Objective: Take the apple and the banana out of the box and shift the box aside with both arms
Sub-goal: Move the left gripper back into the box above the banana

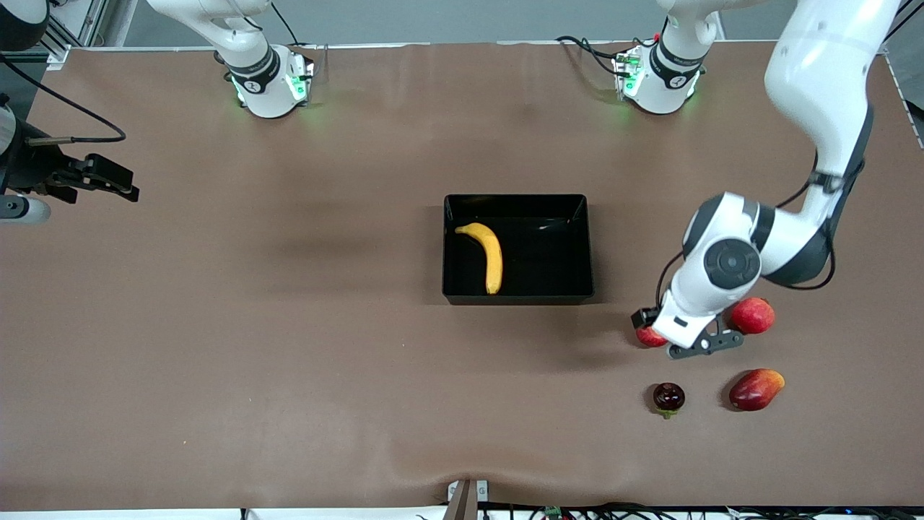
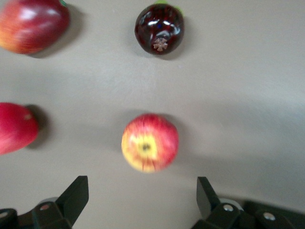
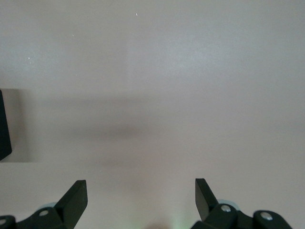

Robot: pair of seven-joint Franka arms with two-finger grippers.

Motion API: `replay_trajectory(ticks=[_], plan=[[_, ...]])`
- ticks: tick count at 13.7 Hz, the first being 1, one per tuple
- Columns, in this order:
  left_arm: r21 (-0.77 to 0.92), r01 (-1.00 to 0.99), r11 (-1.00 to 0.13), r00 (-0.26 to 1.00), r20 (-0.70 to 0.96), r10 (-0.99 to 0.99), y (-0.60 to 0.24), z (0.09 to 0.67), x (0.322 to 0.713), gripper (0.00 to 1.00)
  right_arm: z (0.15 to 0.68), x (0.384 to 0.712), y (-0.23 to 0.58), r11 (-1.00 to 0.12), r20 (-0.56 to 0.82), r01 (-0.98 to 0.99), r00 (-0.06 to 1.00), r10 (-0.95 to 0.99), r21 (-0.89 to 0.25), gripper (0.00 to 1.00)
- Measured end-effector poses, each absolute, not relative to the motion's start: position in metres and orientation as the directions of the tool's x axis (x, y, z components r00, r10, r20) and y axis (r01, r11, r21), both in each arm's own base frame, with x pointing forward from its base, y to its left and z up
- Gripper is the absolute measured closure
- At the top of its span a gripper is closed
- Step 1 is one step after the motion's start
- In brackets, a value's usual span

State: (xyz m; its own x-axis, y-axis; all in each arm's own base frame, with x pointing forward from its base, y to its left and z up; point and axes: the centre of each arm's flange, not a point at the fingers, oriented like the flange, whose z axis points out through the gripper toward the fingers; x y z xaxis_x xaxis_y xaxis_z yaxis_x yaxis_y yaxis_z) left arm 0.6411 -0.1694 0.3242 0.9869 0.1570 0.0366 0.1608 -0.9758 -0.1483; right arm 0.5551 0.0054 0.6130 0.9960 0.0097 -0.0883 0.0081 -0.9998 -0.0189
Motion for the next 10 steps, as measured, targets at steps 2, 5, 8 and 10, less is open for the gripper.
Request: replay_trajectory(ticks=[2, 5, 8, 10], plan=[[-0.161, 0.157, -0.975, 0.988, 0.030, 0.154, -0.190, 0.358, 0.631, 0.00, 0.612, 0.555, 0.008, -1.000, -0.092, 0.013, 0.996, 0.014, -0.019, 0.00], [-0.103, 0.192, -0.976, 0.981, 0.015, 0.191, -0.245, 0.375, 0.612, 0.00, 0.609, 0.555, 0.010, -1.000, -0.096, 0.017, 0.995, 0.019, -0.019, 0.00], [-0.061, 0.174, -0.983, 0.985, 0.006, 0.173, -0.338, 0.369, 0.577, 0.00, 0.606, 0.555, 0.015, -1.000, -0.105, 0.024, 0.994, 0.026, -0.019, 0.00], [-0.023, 0.229, -0.973, 0.973, 0.005, 0.229, -0.401, 0.364, 0.562, 0.00, 0.604, 0.554, 0.014, -1.000, -0.118, 0.024, 0.993, 0.026, -0.019, 0.00]])
